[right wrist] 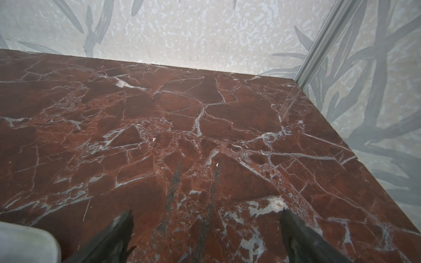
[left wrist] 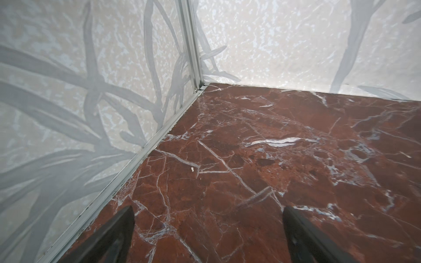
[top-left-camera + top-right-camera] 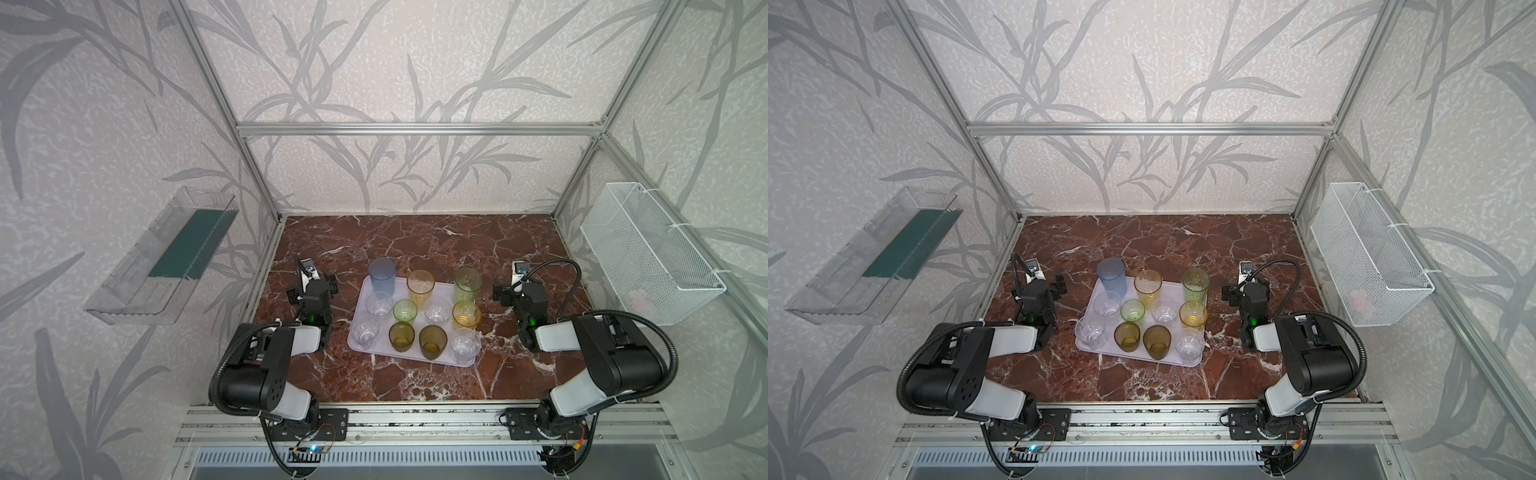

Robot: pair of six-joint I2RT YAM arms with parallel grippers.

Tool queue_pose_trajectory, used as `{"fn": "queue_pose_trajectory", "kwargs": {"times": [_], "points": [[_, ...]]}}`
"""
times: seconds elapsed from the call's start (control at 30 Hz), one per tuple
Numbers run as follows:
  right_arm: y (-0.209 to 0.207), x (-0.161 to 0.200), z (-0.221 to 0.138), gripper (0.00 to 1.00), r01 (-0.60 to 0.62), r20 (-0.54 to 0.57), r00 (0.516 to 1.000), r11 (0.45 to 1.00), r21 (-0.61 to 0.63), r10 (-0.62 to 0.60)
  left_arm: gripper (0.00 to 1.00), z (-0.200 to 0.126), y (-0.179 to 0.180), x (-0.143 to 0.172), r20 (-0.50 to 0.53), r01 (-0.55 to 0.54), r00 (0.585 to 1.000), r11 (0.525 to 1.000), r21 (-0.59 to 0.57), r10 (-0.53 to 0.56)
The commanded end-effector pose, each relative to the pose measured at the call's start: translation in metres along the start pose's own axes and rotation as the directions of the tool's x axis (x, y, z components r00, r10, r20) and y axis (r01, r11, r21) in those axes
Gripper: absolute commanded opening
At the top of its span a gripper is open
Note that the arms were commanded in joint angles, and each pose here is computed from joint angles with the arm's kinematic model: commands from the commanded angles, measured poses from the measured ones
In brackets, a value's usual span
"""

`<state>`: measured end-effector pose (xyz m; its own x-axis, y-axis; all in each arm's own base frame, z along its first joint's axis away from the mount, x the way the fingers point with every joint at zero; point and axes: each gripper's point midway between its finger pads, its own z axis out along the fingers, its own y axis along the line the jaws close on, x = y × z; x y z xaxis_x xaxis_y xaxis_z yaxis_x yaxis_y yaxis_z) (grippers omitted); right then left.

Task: Place the glasses into the tray
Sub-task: Reset both arms

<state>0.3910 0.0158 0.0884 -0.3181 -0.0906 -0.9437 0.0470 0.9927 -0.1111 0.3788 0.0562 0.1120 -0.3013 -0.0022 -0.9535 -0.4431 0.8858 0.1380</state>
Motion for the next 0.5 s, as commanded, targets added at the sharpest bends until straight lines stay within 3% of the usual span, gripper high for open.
{"fn": "queue_pose_trajectory", "kwargs": {"times": [0.0, 0.1, 0.4, 0.47], "points": [[-0.0001, -0.0067, 0.0006, 0.99, 0.003, 0.029, 1.0, 1.0, 0.012, -0.003, 0.99, 0.0058, 0.0024, -0.0032, -0.018, -0.005, 1.0, 1.0, -0.018, 0.005], [0.0016, -0.0086, 0.0017, 0.99, 0.007, 0.031, 0.999, 1.0, 0.006, -0.007, 0.99, 0.003, 0.0035, -0.0062, 0.025, 0.004, 1.0, 1.0, -0.02, -0.004], [0.0025, -0.0082, 0.0022, 0.99, 0.008, 0.027, 1.0, 1.0, 0.001, -0.008, 0.99, 0.0089, 0.0031, -0.0043, -0.003, 0.01, 1.0, 1.0, -0.004, -0.01], [0.0028, -0.0078, 0.0022, 0.99, 0.008, 0.026, 1.0, 1.0, 0.0, -0.008, 0.99, 0.002, -0.001, -0.0028, 0.028, 0.027, 0.999, 0.999, 0.045, -0.028]]}}
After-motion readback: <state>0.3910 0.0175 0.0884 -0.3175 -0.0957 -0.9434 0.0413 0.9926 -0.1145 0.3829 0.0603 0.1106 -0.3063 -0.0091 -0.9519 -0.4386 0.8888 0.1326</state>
